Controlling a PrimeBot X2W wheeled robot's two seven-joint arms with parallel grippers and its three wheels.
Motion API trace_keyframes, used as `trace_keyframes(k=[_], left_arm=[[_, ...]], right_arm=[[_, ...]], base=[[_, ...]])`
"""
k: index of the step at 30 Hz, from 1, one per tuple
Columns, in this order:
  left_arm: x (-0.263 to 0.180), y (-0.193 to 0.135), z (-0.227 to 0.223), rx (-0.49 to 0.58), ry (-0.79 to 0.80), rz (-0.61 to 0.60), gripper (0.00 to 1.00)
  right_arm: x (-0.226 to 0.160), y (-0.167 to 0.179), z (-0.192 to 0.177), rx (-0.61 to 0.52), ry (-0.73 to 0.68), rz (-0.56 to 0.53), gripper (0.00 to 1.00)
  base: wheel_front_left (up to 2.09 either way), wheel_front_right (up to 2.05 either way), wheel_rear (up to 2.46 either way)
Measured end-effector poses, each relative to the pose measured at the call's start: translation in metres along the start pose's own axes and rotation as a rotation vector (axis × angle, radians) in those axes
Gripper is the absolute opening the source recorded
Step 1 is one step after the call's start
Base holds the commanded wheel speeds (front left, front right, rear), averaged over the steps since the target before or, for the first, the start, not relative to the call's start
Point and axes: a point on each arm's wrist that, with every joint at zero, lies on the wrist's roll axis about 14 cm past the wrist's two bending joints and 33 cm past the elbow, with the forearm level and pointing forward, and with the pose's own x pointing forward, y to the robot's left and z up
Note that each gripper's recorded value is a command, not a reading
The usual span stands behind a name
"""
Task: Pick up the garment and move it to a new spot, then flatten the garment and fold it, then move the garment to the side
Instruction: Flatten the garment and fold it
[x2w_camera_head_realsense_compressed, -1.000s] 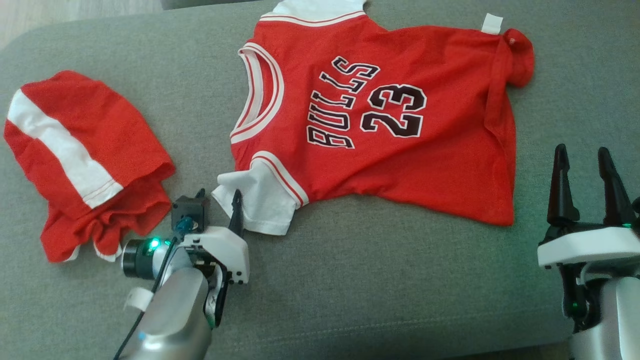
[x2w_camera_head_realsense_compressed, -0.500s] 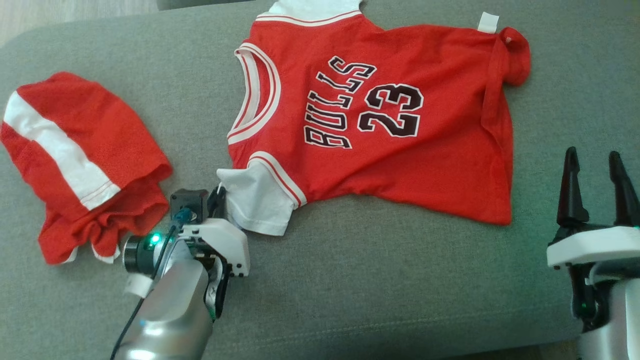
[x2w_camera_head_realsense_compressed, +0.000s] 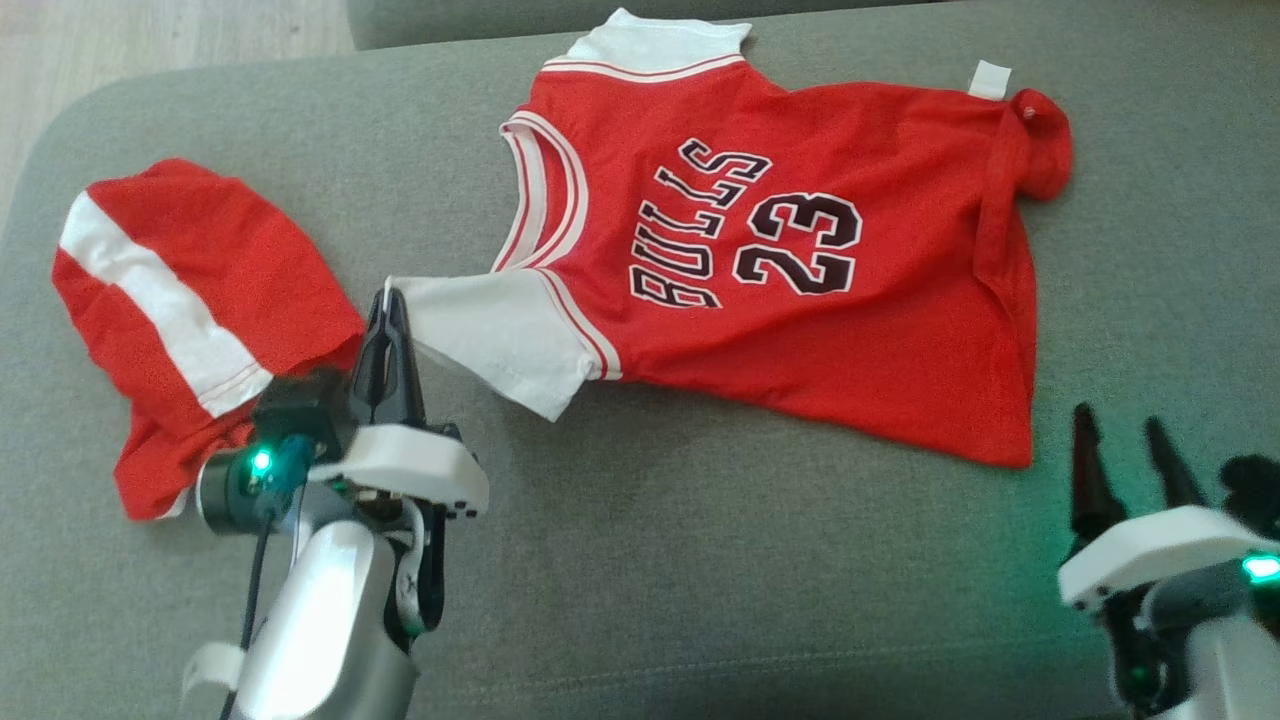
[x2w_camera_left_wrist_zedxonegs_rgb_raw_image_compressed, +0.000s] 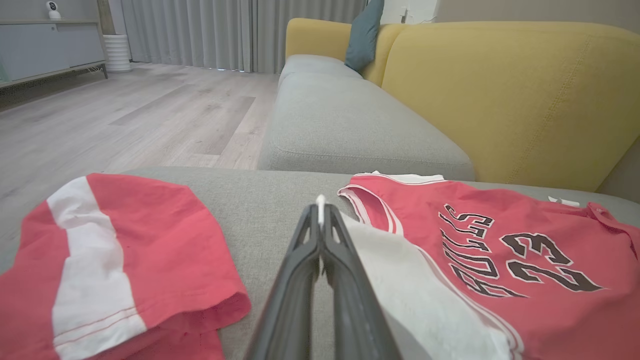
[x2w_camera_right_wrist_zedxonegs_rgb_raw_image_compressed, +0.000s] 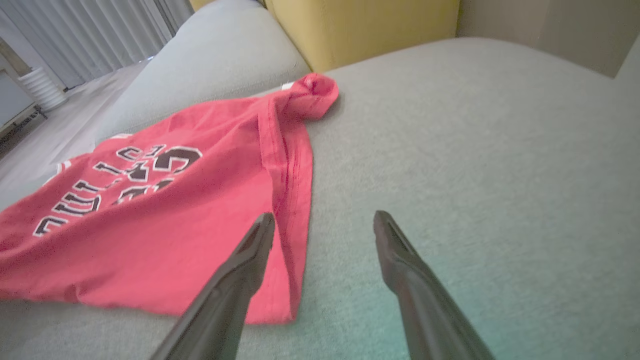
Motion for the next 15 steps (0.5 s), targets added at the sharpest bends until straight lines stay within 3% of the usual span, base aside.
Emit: trace_keyframes(k=[9, 15], left_arm=[[-0.007, 0.006, 0.015, -0.007, -0.055, 0.015, 0.00], [-0.009, 0.007, 0.013, -0.002, -0.053, 0.010, 0.00]], right_arm=[[0.001, 0.021, -0.057, 0.123, 0.169, 0.047, 1.00], [0.014, 0.029, -0.066, 0.183, 0.192, 0.049, 1.00]], base=[[0.00, 0.00, 0.00], [0.00, 0.00, 0.00]])
